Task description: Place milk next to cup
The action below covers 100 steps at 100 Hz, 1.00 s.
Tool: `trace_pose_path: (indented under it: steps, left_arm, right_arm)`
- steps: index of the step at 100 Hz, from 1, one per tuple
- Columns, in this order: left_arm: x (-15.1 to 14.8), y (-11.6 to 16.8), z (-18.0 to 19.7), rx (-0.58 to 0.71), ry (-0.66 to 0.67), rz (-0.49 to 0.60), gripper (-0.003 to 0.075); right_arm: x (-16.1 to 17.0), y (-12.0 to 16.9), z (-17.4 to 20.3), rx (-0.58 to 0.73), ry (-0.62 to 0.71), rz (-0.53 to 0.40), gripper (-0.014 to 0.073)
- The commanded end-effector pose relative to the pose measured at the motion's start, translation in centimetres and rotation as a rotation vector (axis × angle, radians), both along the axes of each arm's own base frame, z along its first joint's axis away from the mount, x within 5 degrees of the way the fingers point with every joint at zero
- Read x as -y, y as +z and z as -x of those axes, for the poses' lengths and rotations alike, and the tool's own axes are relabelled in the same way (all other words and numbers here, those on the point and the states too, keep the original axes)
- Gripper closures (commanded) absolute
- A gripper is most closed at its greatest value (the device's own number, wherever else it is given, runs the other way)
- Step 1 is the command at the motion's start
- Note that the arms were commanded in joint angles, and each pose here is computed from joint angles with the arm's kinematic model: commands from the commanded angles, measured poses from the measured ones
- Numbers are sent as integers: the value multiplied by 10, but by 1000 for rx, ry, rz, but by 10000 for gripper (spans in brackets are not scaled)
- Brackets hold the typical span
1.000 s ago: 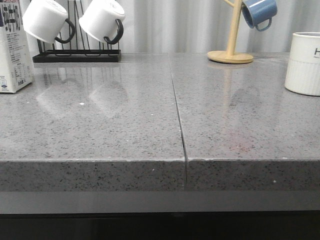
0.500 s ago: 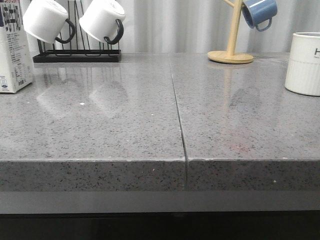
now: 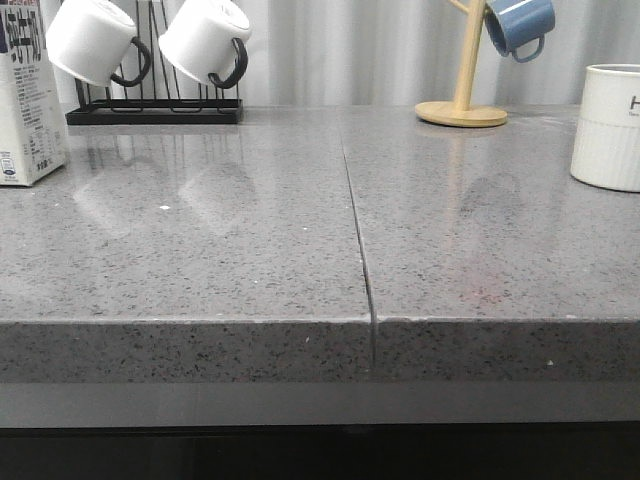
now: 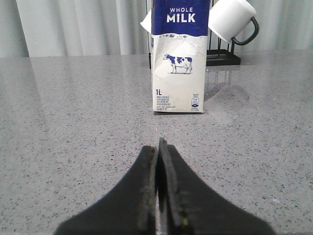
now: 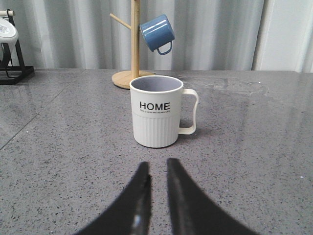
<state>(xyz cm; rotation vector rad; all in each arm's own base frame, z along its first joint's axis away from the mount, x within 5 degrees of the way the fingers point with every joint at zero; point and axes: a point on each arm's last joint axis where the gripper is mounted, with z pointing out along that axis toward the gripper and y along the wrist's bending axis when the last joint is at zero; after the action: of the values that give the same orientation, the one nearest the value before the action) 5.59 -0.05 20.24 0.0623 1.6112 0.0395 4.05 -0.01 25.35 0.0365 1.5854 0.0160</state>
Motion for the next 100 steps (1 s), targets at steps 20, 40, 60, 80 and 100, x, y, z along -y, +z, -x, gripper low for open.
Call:
trace_pose_path:
  steps: [20, 40, 60, 80, 100]
  left_arm:
    - [1, -6, 0, 69, -7, 8, 741]
    - [1, -6, 0, 69, -7, 8, 741]
    - [1, -6, 0, 69, -7, 8, 741]
    - [1, -6, 0, 69, -7, 8, 741]
    - [1, -6, 0, 69, -7, 8, 741]
  right_arm:
    - [1, 16, -12, 40, -14, 29, 300]
    - [2, 21, -48, 39, -15, 34, 300]
    - [6, 17, -93, 30, -34, 27, 300]
    - [22, 14, -134, 1, -117, 11, 300]
    - [29, 4, -171, -29, -131, 10, 300]
